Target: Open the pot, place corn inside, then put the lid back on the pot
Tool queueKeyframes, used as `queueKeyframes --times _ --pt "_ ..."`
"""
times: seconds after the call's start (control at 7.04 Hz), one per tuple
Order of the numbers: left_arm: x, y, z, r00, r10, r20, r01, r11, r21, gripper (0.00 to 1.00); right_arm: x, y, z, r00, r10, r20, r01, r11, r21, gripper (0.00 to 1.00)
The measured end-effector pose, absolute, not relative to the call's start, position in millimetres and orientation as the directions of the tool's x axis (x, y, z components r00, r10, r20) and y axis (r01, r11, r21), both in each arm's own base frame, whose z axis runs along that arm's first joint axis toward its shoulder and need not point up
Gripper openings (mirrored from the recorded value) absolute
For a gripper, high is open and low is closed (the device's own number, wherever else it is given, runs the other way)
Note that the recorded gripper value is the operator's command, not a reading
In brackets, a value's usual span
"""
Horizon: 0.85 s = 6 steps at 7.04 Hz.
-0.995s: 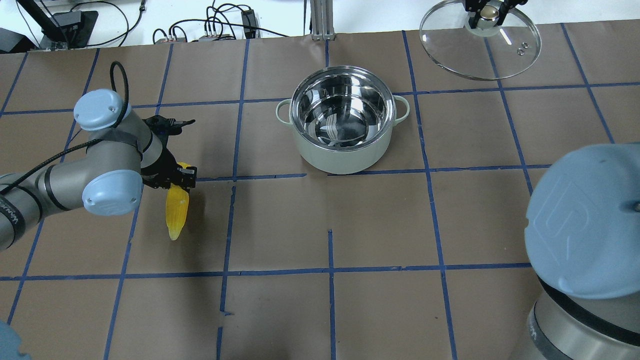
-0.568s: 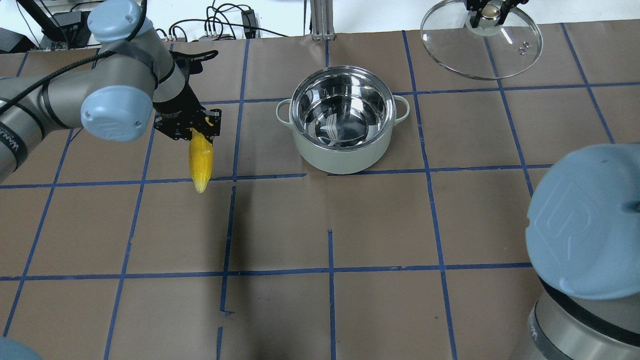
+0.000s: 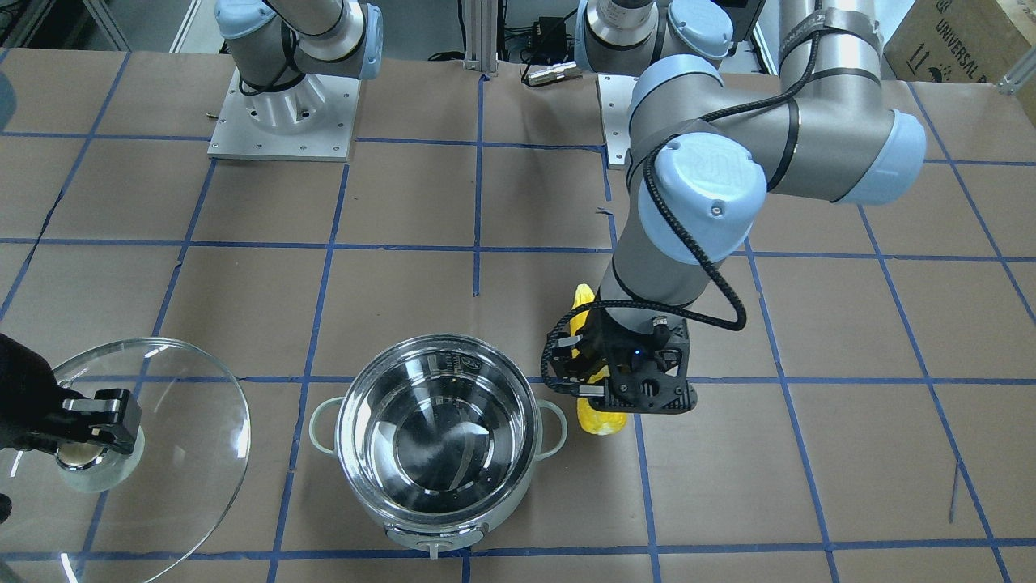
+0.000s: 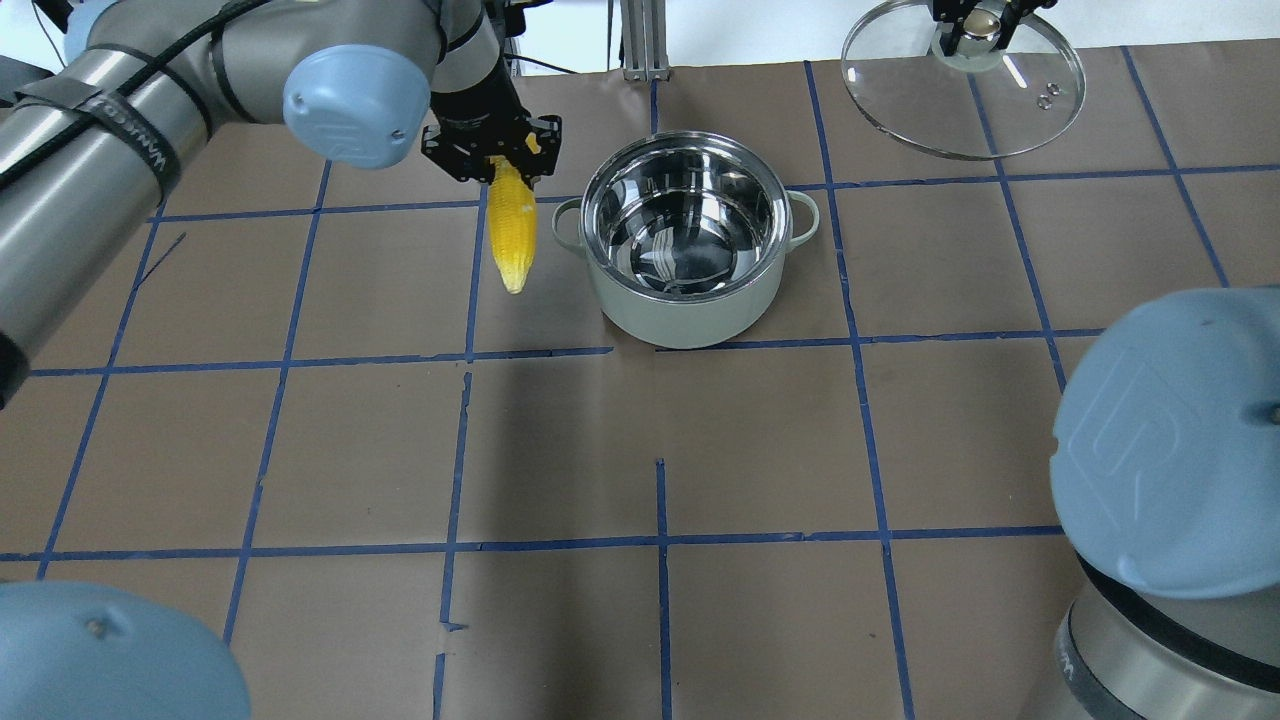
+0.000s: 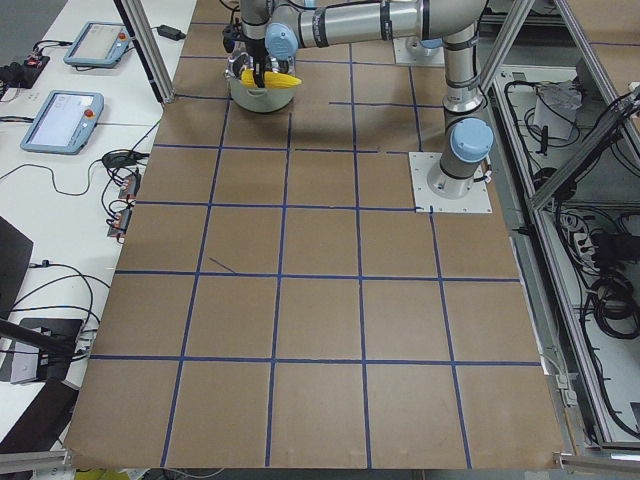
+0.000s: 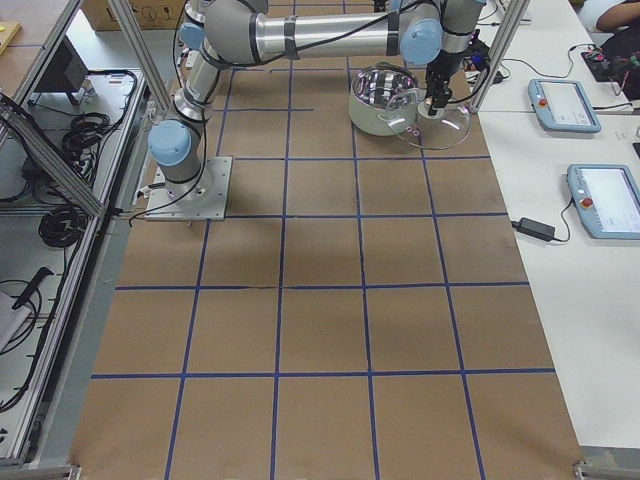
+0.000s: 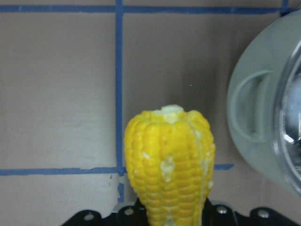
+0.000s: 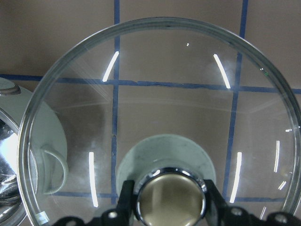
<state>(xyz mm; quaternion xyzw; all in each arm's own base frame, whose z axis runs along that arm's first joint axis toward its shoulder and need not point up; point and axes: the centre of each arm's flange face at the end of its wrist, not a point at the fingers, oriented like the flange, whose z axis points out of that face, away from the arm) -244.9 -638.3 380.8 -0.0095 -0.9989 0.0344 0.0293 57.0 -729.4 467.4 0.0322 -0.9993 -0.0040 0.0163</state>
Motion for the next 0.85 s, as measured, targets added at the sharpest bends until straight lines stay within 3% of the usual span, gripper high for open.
queueKeyframes --times 0.57,0.85 --pt "-349 -674 363 -0.994 0.092 0.065 0.083 0.988 -0.128 0.26 59 -730 467 -0.997 -0.066 0.027 -0.066 0.998 0.008 0.04" --pt "-380 -678 348 -0.992 0.114 0.06 0.106 0.986 -0.127 0.39 59 -730 467 -0.997 -0.067 0.027 -0.067 0.998 0.007 0.04"
